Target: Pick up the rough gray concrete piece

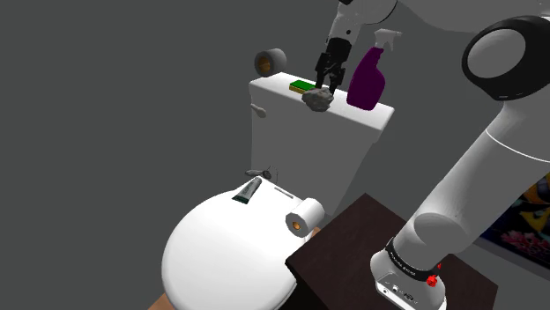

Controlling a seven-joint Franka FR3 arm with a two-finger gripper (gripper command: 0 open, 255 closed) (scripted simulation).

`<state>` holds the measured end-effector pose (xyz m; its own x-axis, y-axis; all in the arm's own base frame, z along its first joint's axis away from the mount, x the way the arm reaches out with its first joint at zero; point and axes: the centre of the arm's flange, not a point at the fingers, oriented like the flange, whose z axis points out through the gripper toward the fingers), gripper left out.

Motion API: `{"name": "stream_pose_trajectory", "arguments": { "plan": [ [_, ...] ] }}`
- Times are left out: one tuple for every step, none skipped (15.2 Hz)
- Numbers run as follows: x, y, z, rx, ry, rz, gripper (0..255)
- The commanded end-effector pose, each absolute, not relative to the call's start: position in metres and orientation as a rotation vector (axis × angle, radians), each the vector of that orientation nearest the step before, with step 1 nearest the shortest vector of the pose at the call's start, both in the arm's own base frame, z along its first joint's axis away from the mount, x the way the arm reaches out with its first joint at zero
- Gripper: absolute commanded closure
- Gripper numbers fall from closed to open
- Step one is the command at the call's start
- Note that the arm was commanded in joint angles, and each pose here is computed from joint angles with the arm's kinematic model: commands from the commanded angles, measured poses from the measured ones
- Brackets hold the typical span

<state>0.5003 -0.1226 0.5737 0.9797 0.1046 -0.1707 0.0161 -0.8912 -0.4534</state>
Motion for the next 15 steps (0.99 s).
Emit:
{"name": "stream_pose_trajectory", "arguments": {
  "plan": [
    [0.500,-0.122,0.567,-2.661,-0.086,0.263,0],
    [0.500,-0.122,0.567,-2.661,-0.086,0.263,0],
    [0.500,-0.122,0.567,-2.661,-0.086,0.263,255],
    [0.501,-0.122,0.567,-2.661,-0.086,0.263,255],
    [0.501,-0.123,0.566,-2.661,-0.086,0.263,255],
    [0.501,-0.122,0.566,-2.661,-0.086,0.262,255],
    [0.501,-0.122,0.566,-2.661,-0.086,0.262,255],
    [0.501,-0.124,0.566,-2.661,-0.086,0.262,255],
    [0.502,-0.123,0.565,-2.661,-0.086,0.262,255],
    [0.501,-0.124,0.565,-2.661,-0.086,0.262,255],
    [0.501,-0.123,0.564,-2.661,-0.086,0.263,255],
    [0.500,-0.122,0.567,-2.661,-0.086,0.263,255],
    [0.500,-0.122,0.572,-2.661,-0.086,0.263,255],
    [0.500,-0.122,0.577,-2.661,-0.086,0.263,255],
    [0.500,-0.122,0.583,-2.661,-0.086,0.263,255]
  ]
}}
